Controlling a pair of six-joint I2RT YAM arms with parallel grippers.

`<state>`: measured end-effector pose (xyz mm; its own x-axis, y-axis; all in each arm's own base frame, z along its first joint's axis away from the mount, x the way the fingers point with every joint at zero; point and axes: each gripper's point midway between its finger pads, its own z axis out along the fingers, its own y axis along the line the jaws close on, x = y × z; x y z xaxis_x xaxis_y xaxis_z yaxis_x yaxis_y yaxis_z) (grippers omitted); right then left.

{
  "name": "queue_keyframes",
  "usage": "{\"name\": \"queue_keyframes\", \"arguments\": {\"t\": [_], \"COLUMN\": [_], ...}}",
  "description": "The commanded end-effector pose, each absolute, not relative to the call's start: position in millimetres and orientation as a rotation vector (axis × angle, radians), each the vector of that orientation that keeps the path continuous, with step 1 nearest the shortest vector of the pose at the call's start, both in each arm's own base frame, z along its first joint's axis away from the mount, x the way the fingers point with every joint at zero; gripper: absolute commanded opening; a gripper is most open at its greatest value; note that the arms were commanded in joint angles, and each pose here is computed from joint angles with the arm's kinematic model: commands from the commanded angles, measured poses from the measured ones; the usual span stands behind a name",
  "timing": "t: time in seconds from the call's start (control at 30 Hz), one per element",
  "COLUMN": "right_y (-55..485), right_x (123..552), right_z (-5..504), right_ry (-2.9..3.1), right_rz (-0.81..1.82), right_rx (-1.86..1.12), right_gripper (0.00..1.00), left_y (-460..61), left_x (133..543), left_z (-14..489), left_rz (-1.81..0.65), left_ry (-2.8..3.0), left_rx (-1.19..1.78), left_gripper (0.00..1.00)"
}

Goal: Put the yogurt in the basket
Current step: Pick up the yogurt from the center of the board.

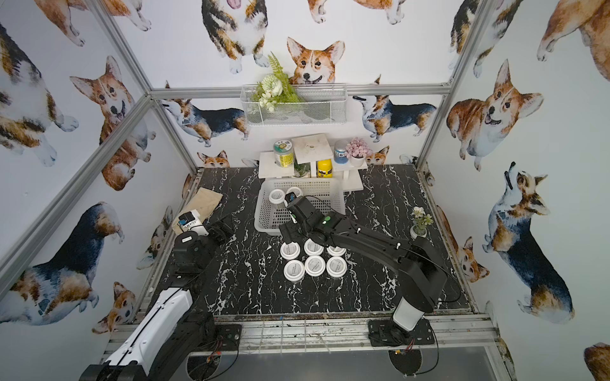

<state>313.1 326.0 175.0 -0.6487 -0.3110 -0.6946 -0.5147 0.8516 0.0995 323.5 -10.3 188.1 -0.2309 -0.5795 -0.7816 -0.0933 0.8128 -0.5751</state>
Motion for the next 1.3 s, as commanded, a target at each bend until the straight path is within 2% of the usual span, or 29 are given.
{"name": "queue_keyframes", "arguments": {"t": [0.0,0.23,0.8,1.27], "right_y": [326.3,353.7,357.1,350.0], "right_x": [303.1,273.7,271.8,277.1], "right_z": [179.4,146.1,110.8,101.8], "right_ry": [2.305,2.356,2.439,2.47], "right_rz": [0.346,0.324,0.275,0.24], "right_rx": [-0.524,-0.603,-0.609,-0.569], "right_gripper": [0.93,0.89,0.86,0.84], "left_y": [-9.8,-8.9,-9.0,-8.7], "left_x": [323.6,323.1,323.8,322.7], "left_z": [192.3,191.9,190.9,191.6], "left_rz": [-0.485,-0.483,-0.482,-0.483], "left_ry": [1.747,1.747,1.752,1.747], "left_rx": [-0.508,-0.515,-0.518,-0.519], "left_gripper": [0.83,0.8,0.78,0.78]}}
